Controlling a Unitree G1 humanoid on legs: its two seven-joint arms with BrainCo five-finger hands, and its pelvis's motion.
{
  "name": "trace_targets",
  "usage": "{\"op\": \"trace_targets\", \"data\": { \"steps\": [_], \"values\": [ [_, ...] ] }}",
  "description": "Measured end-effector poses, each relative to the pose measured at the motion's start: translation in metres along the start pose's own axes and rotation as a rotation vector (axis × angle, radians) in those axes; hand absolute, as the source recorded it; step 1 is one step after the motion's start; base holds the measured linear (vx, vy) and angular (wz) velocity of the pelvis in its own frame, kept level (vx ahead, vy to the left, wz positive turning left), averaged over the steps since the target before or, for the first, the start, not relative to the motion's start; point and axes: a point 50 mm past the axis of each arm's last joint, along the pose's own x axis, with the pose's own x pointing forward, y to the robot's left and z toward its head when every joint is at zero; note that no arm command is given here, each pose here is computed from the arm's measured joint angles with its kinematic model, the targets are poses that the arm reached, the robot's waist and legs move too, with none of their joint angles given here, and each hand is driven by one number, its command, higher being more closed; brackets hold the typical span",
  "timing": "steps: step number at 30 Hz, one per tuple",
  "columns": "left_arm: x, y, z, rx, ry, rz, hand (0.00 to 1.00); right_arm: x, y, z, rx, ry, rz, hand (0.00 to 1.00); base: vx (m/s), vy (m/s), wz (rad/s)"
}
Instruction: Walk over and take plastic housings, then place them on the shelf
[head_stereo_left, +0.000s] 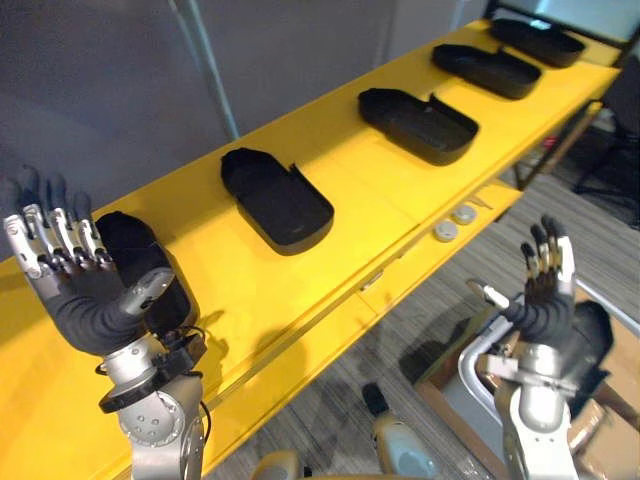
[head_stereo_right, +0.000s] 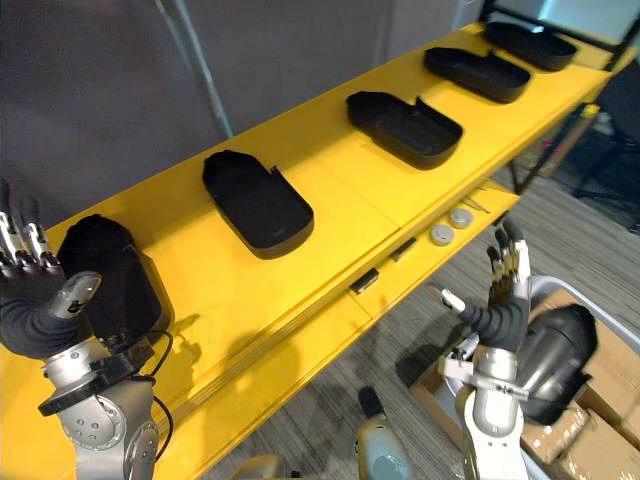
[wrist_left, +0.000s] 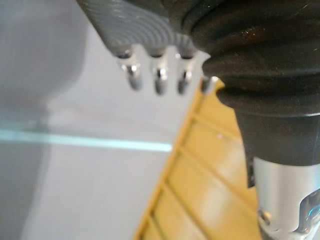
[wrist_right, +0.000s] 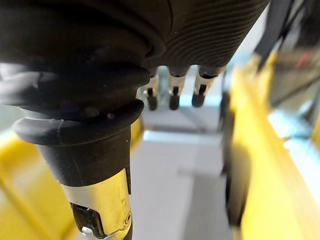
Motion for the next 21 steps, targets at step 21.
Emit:
{"op": "trace_targets", "data": {
  "steps": [21],
  "values": [
    [-0.026, -0.003, -0.038, -0.185, 0.276, 0.144, 0.00, 0.008, -0.002, -0.021, -0.128, 0.079, -0.059, 0.00, -0.08, -0.256, -0.30]
  ]
}}
